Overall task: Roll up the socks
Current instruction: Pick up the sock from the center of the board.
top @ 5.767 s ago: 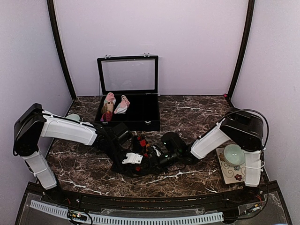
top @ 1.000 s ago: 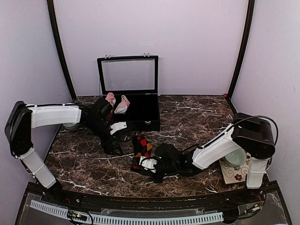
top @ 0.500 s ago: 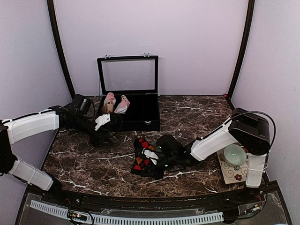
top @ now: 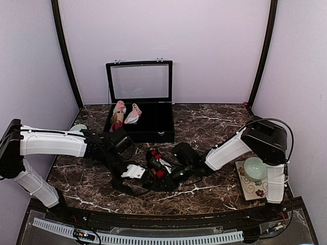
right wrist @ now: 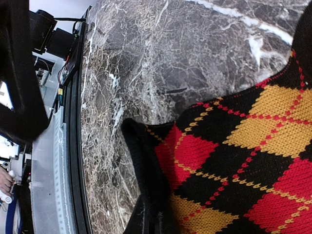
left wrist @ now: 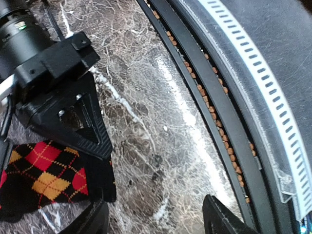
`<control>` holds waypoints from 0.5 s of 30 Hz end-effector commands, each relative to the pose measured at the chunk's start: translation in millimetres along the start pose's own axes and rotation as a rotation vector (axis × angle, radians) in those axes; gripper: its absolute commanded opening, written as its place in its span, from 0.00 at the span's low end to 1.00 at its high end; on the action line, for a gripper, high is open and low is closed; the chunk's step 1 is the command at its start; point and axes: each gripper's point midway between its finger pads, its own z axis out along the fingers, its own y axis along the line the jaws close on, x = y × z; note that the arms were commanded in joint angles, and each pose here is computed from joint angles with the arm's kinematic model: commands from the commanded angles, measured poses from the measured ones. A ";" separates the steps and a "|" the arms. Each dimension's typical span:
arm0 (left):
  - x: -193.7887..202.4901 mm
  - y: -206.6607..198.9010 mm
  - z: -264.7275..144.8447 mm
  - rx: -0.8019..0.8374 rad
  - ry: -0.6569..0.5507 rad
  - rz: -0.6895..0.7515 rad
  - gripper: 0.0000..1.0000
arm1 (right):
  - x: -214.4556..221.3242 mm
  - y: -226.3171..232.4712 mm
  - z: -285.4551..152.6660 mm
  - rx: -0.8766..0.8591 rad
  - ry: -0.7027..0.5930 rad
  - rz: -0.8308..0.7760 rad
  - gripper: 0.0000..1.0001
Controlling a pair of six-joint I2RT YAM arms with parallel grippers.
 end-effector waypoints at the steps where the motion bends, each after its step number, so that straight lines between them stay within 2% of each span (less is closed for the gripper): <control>1: 7.9 8.3 18.2 -0.052 0.052 0.086 0.69 | 103.5 -55.3 -3.5 0.181 0.257 0.300 0.00; 9: 17.4 31.6 43.5 -0.126 0.110 0.120 0.64 | 107.0 -57.7 -5.9 0.167 0.258 0.320 0.00; 15: 23.1 36.1 51.0 -0.120 0.134 0.114 0.63 | 106.1 -57.5 -6.1 0.153 0.254 0.324 0.00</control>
